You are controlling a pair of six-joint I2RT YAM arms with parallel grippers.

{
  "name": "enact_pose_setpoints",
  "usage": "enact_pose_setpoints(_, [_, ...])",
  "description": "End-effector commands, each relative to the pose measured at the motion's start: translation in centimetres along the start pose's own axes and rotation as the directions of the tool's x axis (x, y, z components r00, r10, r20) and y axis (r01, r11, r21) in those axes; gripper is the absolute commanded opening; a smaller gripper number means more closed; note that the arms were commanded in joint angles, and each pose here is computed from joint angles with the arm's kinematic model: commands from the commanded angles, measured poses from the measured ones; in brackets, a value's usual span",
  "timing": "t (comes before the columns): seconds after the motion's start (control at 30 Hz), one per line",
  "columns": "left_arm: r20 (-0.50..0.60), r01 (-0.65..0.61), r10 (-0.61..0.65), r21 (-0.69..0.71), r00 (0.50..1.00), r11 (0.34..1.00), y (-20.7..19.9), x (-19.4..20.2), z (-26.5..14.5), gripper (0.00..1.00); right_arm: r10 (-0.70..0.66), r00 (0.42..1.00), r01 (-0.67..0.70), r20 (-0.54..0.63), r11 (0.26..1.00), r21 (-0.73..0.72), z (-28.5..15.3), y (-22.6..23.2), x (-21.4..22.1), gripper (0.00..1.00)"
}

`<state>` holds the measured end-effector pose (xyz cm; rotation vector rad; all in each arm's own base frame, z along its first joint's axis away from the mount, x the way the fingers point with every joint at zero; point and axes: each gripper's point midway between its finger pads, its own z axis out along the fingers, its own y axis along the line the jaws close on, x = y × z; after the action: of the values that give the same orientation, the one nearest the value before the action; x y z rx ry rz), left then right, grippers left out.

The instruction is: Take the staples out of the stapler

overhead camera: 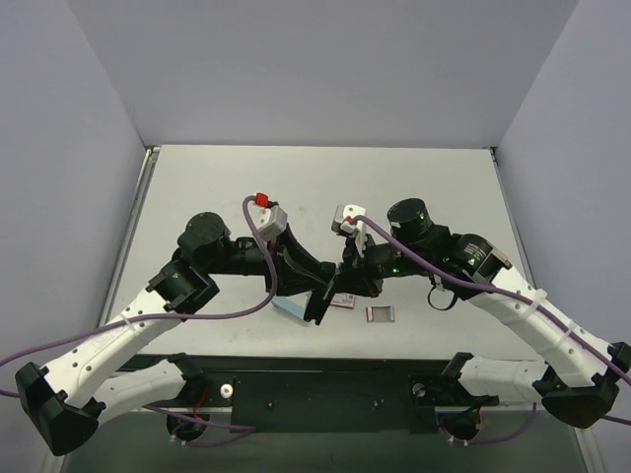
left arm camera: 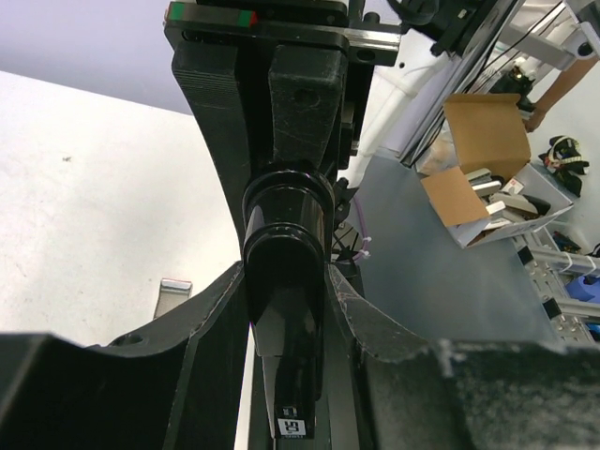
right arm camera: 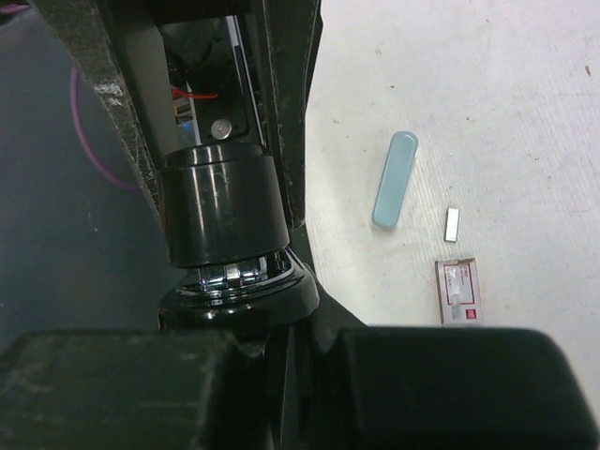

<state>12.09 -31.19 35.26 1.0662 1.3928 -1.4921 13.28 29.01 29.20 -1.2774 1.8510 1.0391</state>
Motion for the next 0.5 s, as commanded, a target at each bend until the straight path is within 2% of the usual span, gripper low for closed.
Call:
enact_pose_setpoints(0.0, [-0.016, -0.057, 0.058, 0.034, 0.998, 0.998, -1.1, 0.3, 2.0, 0.00, -0.146, 0.966, 0.158, 0.215, 0.987, -0.036, 2.4, 0.9, -6.2, 0.00])
enact_pose_setpoints(0.13, [0.025, -0.079, 0.081, -0.065, 0.996, 0.995, 0.2, -0.8, 1.7, 0.00, -0.121, 0.970, 0.109, 0.212, 0.992, 0.069, 1.3, -1.1, -4.8, 0.00])
enact_pose_setpoints(0.23, [0.043, -0.085, 0.090, -0.108, 0.995, 0.990, 0.8, -1.3, 1.6, 0.00, -0.057, 0.972, 0.020, 0.230, 0.987, 0.160, 0.4, -3.1, -3.6, 0.00])
enact_pose_setpoints(0.37, [0.069, -0.084, 0.100, -0.209, 0.993, 0.974, 2.3, -2.1, 1.2, 0.00, 0.021, 0.960, -0.108, 0.278, 0.948, 0.300, -1.5, -6.4, -2.6, 0.00])
enact_pose_setpoints(0.47, [0.079, -0.082, 0.111, -0.307, 0.991, 0.948, 3.9, -2.6, 0.6, 0.00, 0.029, 0.951, -0.156, 0.307, 0.904, 0.398, -3.0, -7.9, -1.7, 0.00])
